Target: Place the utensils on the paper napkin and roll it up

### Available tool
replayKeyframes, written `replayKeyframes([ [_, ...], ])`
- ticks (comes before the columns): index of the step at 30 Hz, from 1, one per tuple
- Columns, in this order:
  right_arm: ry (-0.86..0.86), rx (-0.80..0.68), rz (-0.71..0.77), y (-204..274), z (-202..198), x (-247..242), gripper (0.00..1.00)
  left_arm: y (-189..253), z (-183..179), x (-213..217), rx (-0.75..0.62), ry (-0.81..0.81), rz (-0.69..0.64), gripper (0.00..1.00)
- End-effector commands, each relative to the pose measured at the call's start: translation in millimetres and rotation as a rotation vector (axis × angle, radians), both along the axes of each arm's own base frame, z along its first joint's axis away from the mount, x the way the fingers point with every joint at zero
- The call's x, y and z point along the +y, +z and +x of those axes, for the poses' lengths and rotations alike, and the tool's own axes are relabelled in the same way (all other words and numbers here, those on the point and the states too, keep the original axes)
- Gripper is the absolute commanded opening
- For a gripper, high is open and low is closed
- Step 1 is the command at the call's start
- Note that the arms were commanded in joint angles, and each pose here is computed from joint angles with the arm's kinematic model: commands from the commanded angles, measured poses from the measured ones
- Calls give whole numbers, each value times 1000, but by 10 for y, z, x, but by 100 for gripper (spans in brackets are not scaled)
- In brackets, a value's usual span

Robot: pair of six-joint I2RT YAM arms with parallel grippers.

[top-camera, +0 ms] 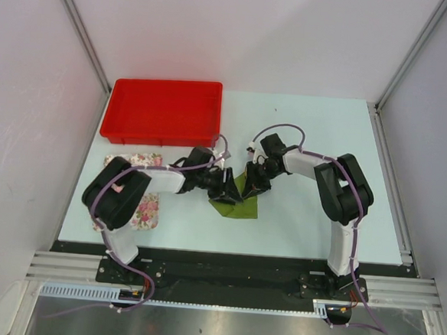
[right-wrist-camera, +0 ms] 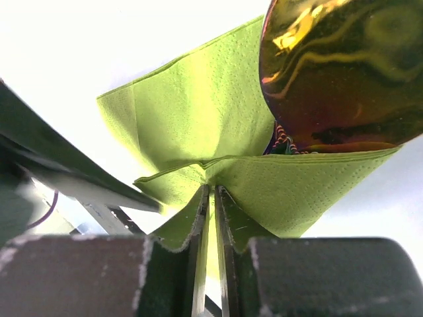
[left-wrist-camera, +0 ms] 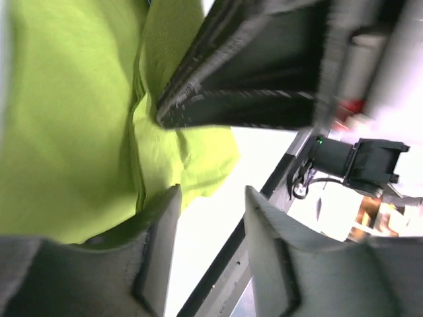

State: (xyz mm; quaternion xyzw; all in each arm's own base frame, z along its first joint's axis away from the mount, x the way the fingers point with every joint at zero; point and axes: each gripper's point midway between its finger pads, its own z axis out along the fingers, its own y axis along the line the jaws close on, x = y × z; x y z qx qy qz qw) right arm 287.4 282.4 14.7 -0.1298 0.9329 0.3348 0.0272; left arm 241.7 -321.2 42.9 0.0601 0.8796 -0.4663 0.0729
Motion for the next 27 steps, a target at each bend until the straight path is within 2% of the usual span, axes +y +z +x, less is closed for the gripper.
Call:
replayKeyframes([
  [1, 8, 39, -153, -412, -187, -269, 13, 221, 172, 422, -106, 87, 59, 57],
  [3, 8, 38, -151, -414, -188, -260, 13, 76, 135, 716, -39, 146, 121, 62],
  [6, 10, 34, -147, -415, -187, -250, 13, -68, 89, 982, 2, 178, 195, 63],
  [9, 12, 34, -151, -430, -193, -260, 12, -180, 80, 1066, 13, 196, 235, 66],
  [16, 10, 41, -158, -459, -198, -275, 12, -350, 106, 753, 64, 126, 188, 65],
  [21, 5, 42, -160, -469, -181, -287, 11, -319, 131, 320, 75, 59, 37, 62],
  [24, 7, 45, -159, -475, -191, -287, 11, -115, 289, 132, -37, 36, -42, 62],
  [27, 6, 45, -157, -471, -187, -282, 11, 1, 445, 73, -132, 26, -58, 64],
])
